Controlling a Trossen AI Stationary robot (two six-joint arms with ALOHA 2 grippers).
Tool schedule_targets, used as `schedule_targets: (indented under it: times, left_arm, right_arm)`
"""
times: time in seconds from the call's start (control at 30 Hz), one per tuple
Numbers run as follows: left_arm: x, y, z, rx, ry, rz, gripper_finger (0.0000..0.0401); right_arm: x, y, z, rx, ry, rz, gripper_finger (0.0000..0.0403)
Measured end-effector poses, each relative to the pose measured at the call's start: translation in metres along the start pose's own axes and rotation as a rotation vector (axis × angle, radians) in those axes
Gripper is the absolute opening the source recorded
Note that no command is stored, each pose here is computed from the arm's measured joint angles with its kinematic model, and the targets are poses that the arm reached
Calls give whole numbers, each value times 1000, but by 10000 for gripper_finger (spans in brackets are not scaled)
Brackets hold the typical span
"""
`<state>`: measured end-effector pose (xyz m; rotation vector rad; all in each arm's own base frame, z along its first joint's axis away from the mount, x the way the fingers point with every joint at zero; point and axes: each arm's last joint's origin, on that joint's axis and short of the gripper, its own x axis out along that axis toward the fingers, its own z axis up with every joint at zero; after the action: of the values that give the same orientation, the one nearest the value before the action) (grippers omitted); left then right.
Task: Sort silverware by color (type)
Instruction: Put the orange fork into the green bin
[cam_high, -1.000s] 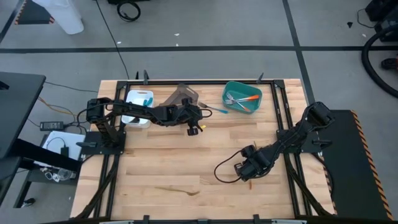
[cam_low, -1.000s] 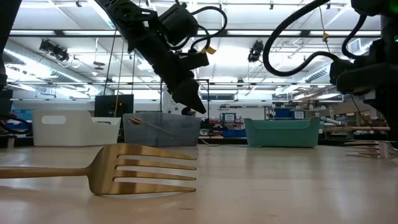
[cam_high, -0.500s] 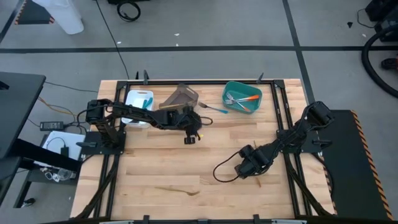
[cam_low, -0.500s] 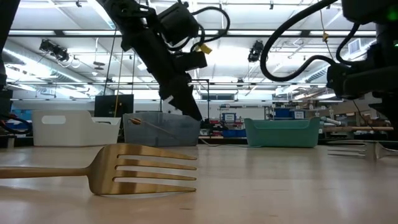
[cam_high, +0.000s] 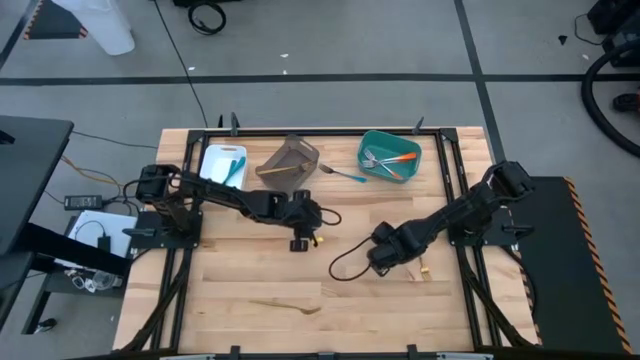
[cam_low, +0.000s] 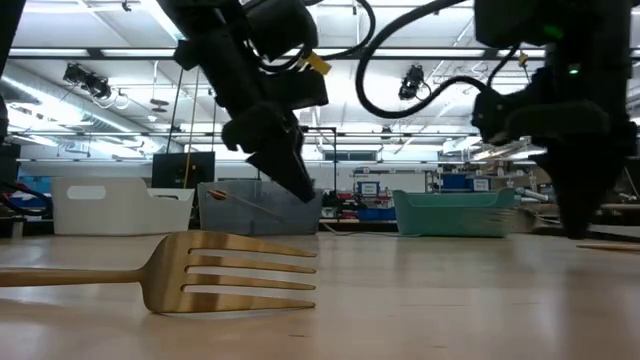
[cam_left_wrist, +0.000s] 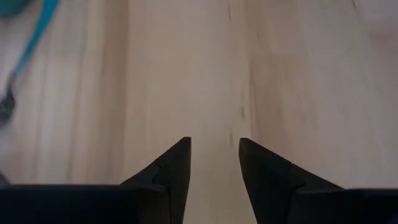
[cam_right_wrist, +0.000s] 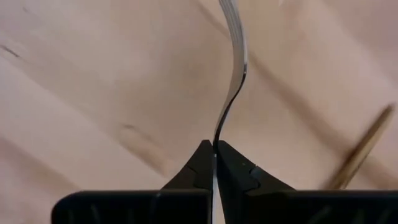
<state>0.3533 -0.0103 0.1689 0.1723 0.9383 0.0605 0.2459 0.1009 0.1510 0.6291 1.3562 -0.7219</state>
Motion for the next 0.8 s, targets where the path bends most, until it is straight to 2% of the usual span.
schedule_targets:
  times: [0.27, 0.4, 0.57, 0.67, 0.8]
  left_arm:
    - [-3, -18, -3, -59, 35, -30, 144]
    - [-5, -30, -2, -75, 24, -44, 144]
    - [-10, -50, 0, -43, 1, -10, 144]
    - [-13, -62, -1, -30, -10, 16, 144]
    - [-17, -77, -2, 11, -22, 29, 144]
  right_arm:
    - [-10, -3, 24, -244, -70, -67, 12]
    - [-17, -8, 36, -358, -91, -141, 12]
    - [-26, -14, 47, -528, -134, -255, 12]
    - [-30, -17, 51, -652, -145, -272, 12]
    - [-37, -26, 61, -757, -155, -287, 12]
